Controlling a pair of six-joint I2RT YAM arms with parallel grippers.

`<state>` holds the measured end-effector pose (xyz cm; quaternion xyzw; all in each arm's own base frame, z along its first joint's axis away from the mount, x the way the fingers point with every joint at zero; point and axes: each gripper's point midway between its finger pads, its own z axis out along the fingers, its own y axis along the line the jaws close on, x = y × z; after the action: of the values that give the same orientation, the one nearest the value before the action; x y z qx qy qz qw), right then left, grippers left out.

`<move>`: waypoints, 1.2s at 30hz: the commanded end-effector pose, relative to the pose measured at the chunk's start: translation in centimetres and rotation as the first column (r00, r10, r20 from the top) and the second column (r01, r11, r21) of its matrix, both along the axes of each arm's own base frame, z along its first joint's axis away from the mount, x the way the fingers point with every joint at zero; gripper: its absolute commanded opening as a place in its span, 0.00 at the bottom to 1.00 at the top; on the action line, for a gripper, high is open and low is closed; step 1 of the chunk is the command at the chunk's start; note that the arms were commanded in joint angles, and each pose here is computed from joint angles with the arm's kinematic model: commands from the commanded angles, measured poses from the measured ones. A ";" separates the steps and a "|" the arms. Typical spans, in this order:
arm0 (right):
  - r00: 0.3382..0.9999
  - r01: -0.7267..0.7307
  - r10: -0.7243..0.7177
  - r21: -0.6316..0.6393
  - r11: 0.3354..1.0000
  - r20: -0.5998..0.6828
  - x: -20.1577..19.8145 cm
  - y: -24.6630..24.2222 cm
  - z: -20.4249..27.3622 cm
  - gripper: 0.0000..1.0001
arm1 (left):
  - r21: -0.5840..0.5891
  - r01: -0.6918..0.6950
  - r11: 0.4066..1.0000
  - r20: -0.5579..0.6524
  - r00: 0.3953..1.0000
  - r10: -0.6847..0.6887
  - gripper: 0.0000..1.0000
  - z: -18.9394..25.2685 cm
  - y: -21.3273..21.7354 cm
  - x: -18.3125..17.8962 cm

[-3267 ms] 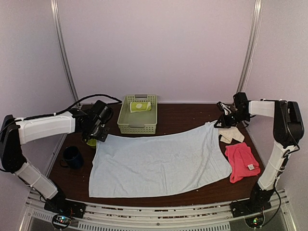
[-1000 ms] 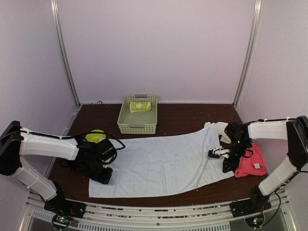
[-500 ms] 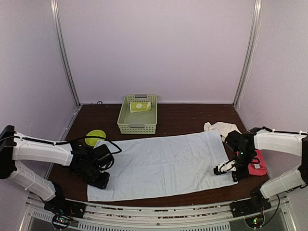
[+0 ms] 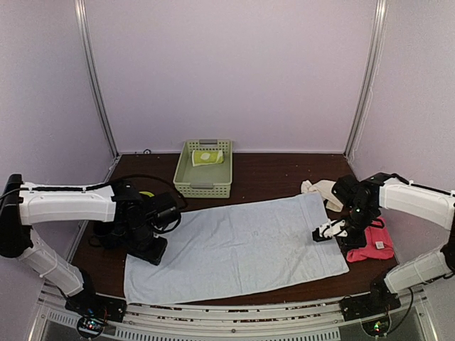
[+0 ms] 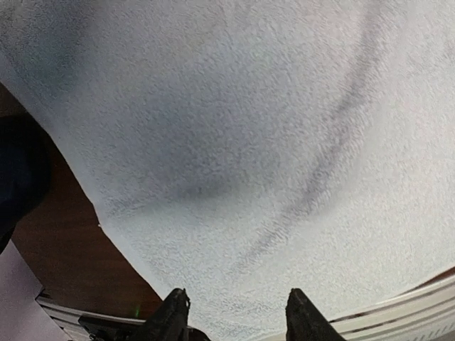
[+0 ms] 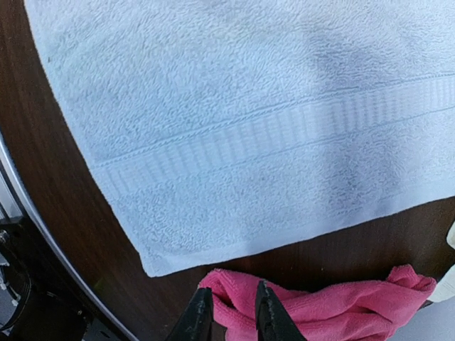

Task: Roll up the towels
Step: Smooth out the towel at the center of the board.

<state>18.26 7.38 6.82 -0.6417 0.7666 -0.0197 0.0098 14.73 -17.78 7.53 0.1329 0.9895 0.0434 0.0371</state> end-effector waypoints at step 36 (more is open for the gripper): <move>0.992 -0.082 0.089 0.082 0.993 -0.093 0.1 1.7 1.0 0.37 | -0.184 -0.187 0.965 0.318 0.917 0.239 0.65 0.4 6.0 16.6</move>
<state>17.41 7.25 6.14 -0.7088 0.7045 -0.0303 -0.0198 29.22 -11.13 7.42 0.0154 0.9841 0.0301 0.1742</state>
